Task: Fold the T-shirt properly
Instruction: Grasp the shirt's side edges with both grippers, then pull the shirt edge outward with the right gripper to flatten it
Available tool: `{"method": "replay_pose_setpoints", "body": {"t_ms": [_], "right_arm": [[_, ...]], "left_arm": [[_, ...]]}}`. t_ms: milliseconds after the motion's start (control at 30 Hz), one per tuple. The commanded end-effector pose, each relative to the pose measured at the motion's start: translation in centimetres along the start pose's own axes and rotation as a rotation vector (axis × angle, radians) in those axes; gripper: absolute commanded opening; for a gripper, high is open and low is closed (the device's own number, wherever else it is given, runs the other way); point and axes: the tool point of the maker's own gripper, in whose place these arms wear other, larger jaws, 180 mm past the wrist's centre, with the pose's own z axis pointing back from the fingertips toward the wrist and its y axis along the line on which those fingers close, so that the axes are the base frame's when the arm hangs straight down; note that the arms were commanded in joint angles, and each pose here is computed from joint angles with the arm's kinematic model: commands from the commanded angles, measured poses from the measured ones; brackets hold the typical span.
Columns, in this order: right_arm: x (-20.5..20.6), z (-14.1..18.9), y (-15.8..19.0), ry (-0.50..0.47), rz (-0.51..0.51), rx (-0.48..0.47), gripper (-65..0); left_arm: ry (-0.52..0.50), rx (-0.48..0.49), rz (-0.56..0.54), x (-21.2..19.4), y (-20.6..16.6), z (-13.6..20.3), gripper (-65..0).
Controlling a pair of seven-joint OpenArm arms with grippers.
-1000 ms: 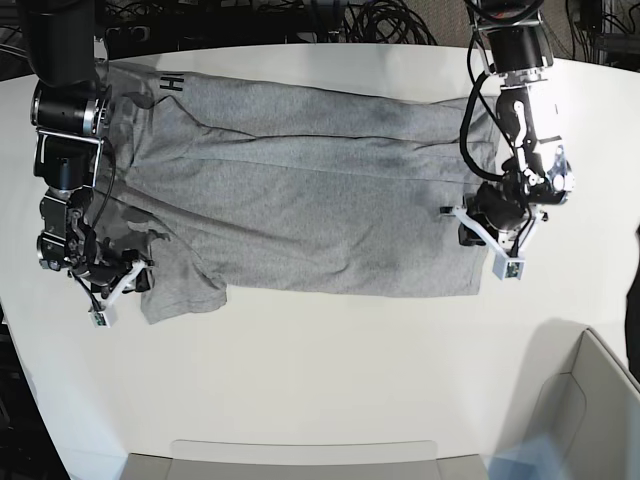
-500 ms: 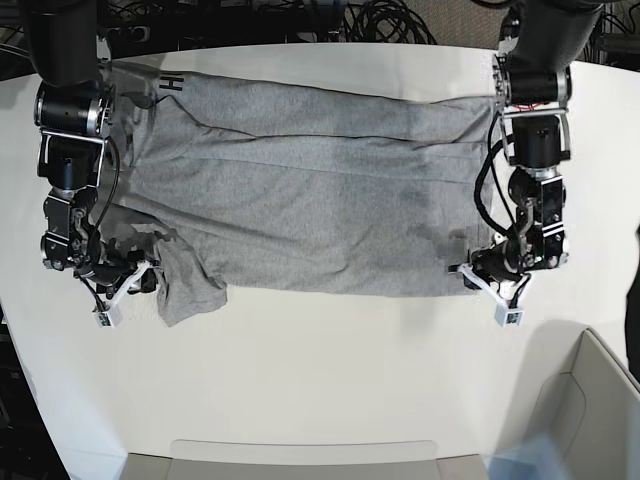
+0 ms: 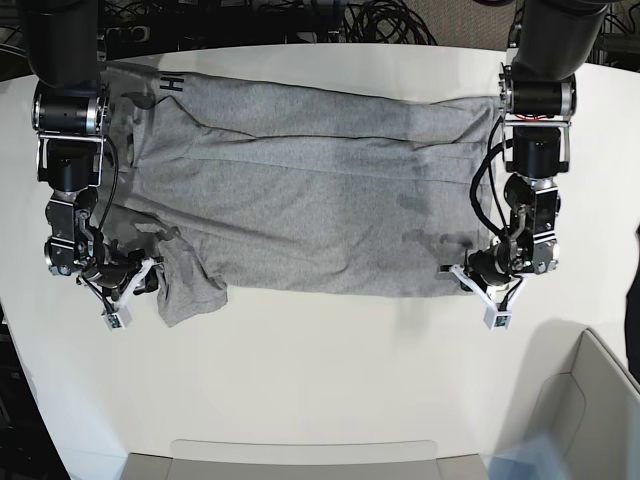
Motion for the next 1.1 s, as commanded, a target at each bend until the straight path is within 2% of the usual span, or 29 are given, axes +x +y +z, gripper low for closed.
{"method": "replay_pose_setpoints", "body": {"t_ms": [0,33,67,200,267,367,433,533,633,933,1067], "right_arm": [[-0.1,0.0,0.1,0.038,0.035,-0.002,-60.0],[-0.1,-0.1,0.2,0.039,0.041,0.000,-64.1],[-0.1,-0.1,0.3,0.037,0.041,0.000,-65.0],[0.8,0.1,0.2,0.019,0.051,-0.003,-65.0],[2.6,0.6,0.4,-0.022,0.084,-0.009,-65.0],[5.3,1.6,0.7,-0.090,0.140,-0.019,-65.0],[5.8,2.2,0.6,-0.092,0.162,-0.030,-65.0],[6.3,3.6,0.1,-0.079,0.215,-0.060,-65.0],[6.5,4.7,1.1,-0.086,0.273,-0.071,-65.0],[5.1,9.2,0.6,-0.092,0.273,-0.157,-65.0],[4.7,9.7,0.2,-0.098,0.260,-0.170,-65.0]], "left_arm": [[0.045,-0.001,-0.011,-1.0,0.1,-0.1,-65.0],[0.039,-0.002,-0.012,-1.0,0.0,-0.1,-65.0],[0.030,-0.002,-0.011,-1.0,0.0,-0.1,-65.0],[-0.046,-0.005,-0.051,1.1,-0.5,1.0,-65.0],[-0.102,-0.007,-0.070,2.7,-0.8,2.0,-65.0],[-0.181,0.011,-0.041,4.4,0.1,4.2,-65.0],[-0.216,0.020,-0.030,5.1,0.5,5.5,-65.0],[-0.236,0.033,-0.029,5.4,0.8,6.9,-65.0],[-0.245,0.048,-0.041,5.2,1.2,8.0,-65.0],[-0.232,0.055,-0.101,3.1,0.1,9.8,-65.0],[-0.219,0.055,-0.100,2.3,0.1,9.7,-65.0]]}}
